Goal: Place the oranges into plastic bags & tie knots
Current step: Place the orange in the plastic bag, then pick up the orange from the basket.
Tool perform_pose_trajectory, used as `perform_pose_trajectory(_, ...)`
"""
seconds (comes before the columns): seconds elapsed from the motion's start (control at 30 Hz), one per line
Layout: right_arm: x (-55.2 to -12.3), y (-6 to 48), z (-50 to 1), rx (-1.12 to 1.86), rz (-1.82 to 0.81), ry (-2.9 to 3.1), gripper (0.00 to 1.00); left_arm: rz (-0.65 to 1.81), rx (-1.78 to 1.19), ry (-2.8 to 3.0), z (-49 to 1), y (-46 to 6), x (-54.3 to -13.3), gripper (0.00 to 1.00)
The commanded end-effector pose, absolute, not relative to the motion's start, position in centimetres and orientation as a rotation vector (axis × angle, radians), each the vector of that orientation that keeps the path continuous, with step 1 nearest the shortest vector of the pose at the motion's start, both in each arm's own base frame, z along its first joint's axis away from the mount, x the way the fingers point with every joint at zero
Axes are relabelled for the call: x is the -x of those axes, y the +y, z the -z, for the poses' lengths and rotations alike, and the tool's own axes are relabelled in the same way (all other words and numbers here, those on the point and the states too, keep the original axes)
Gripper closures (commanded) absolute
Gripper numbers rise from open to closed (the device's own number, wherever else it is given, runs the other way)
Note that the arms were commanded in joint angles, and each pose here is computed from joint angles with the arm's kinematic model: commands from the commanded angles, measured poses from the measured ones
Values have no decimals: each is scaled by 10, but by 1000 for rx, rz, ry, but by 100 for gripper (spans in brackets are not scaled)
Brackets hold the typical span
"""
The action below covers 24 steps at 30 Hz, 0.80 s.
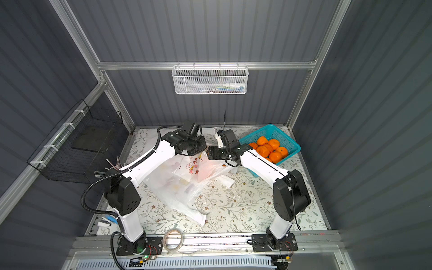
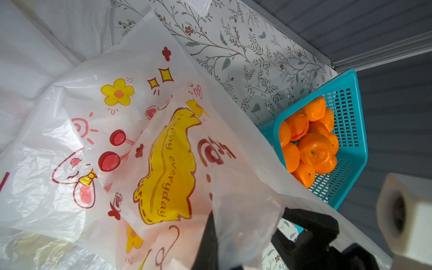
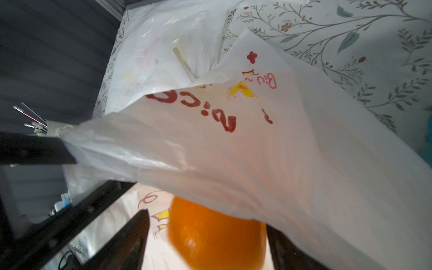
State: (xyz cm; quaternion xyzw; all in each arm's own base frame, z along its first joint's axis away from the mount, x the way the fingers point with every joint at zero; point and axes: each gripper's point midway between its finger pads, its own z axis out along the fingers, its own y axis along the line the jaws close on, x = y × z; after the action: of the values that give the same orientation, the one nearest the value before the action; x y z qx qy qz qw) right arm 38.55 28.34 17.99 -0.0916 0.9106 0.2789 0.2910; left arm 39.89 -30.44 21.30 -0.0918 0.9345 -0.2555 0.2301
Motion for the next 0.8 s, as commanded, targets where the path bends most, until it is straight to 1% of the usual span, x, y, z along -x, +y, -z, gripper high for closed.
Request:
perform_pose_trajectory(0.0,-384,282,-197,249,-756,2389,12,722,271,2542,-227,-299,-398,95)
perform_pose_trajectory(0.23,-368,259,-259,259,-744,2290,11,700,282,2557,-219,-296,-399,95)
perform_pose_trajectory(0.37,-359,232,-294,234,-711,2226,11,689,284,2571,-213,-295,-399,95)
perform_pose_trajectory(0.43,-357,214,-303,201,-690,2210,11,685,285,2574,-211,-295,-399,95)
perform_pose_trajectory(0.53,-358,181,-305,136,-646,2217,10,691,285,2573,-211,-296,-400,95)
perform_pose_trajectory(0.6,-362,154,-297,79,-594,2246,9,699,283,2570,-213,-297,-401,95)
perform_pose_trajectory(0.77,-380,88,-260,-71,-462,2332,7,699,280,2568,-213,-297,-402,95)
